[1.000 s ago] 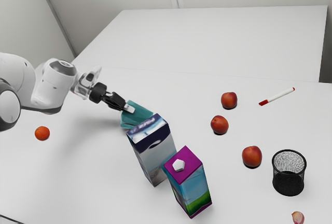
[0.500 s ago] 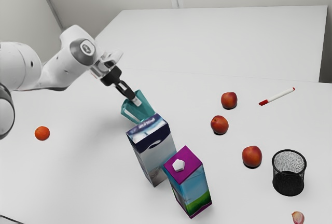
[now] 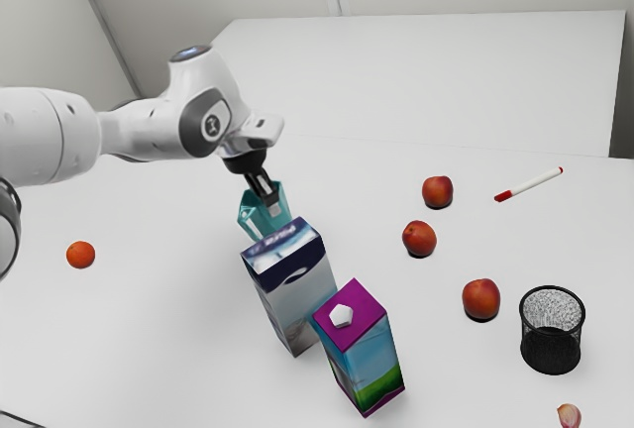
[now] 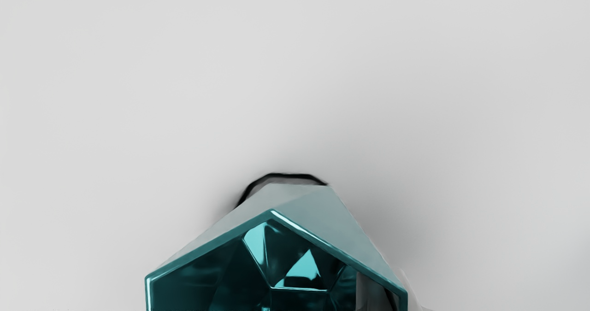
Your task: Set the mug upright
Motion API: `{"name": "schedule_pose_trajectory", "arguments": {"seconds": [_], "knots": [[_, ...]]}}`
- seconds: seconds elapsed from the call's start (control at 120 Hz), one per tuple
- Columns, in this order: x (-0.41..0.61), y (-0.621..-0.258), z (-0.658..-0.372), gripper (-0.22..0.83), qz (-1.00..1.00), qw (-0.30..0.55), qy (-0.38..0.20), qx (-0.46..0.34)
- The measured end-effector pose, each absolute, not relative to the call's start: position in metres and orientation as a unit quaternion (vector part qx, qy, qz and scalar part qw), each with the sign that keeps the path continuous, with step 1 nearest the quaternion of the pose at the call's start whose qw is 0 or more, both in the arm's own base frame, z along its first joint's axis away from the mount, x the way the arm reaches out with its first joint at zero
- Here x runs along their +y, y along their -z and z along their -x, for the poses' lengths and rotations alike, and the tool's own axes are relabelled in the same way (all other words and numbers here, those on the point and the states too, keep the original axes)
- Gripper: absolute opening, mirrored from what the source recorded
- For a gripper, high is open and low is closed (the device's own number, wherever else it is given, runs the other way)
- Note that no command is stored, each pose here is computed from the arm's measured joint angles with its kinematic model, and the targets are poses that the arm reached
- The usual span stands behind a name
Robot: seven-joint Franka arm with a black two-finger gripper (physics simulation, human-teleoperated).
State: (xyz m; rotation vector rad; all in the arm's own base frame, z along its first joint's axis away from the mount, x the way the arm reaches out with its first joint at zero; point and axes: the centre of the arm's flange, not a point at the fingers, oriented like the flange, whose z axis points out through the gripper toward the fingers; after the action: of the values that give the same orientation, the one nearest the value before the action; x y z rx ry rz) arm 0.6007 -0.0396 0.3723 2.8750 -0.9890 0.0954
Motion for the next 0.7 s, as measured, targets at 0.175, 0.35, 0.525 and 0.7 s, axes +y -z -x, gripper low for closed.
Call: {"name": "schedule_pose_trajectory", "arguments": {"seconds": [0.175, 0.35, 0.525, 0.7], "knots": [[-0.049, -0.367, -0.602, -0.17, -0.952, 0.029, -0.032, -0.302], [-0.059, -0.365, -0.603, 0.03, -0.959, 0.024, -0.033, -0.28], [-0.059, -0.367, -0.603, 0.25, -0.965, 0.023, -0.037, -0.257], [-0.068, -0.401, -0.599, 0.41, -0.967, 0.021, -0.064, -0.247]]}}
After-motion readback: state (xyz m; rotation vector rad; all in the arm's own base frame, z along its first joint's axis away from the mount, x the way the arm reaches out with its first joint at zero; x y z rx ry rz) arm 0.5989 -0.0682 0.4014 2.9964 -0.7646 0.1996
